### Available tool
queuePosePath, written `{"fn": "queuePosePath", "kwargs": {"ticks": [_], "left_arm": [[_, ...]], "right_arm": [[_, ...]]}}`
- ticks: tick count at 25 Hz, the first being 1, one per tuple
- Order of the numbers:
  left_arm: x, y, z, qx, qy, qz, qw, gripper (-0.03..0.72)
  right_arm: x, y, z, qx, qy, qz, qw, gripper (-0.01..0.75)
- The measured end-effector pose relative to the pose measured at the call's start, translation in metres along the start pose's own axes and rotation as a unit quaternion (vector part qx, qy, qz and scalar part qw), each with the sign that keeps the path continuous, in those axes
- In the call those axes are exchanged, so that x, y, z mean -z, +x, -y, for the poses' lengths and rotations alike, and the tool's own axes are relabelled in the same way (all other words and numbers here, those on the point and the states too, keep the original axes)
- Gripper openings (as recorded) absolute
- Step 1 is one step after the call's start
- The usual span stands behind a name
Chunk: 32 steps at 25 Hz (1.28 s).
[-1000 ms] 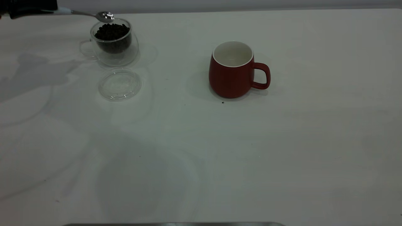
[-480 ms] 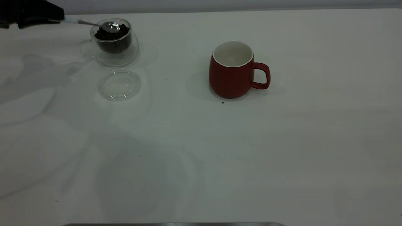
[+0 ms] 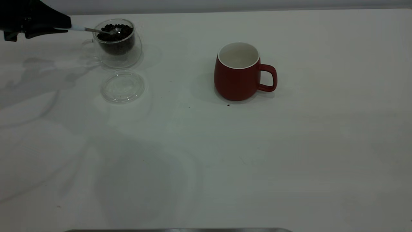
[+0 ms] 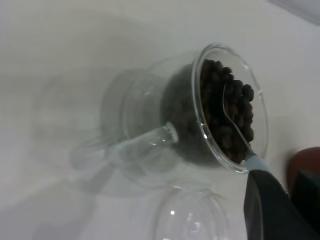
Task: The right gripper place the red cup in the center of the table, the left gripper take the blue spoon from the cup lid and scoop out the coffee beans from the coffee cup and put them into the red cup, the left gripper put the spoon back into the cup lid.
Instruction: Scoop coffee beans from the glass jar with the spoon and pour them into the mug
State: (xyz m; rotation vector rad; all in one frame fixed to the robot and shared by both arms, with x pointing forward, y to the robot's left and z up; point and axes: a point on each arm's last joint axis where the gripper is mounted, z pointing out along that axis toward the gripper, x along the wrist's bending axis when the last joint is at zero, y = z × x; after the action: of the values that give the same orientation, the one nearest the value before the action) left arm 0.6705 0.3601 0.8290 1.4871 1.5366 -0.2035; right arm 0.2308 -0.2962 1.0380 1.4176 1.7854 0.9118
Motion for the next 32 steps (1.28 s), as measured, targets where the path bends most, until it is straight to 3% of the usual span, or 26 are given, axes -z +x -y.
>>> {"fn": "queuePosePath", "kwargs": {"ticks": [16, 32], "left_arm": [[0.0001, 0.0033, -0.0008, 0.161, -0.007, -0.017, 0.987, 0.124], [0.0003, 0.0029, -0.0007, 0.259, -0.008, -0.013, 0.966, 0.124]], "right_arm": [[0.0000, 0.0000, 0.0000, 0.000, 0.000, 0.000, 1.000, 0.457], [0.0000, 0.0000, 0.0000, 0.000, 0.000, 0.000, 1.000, 0.457]]}}
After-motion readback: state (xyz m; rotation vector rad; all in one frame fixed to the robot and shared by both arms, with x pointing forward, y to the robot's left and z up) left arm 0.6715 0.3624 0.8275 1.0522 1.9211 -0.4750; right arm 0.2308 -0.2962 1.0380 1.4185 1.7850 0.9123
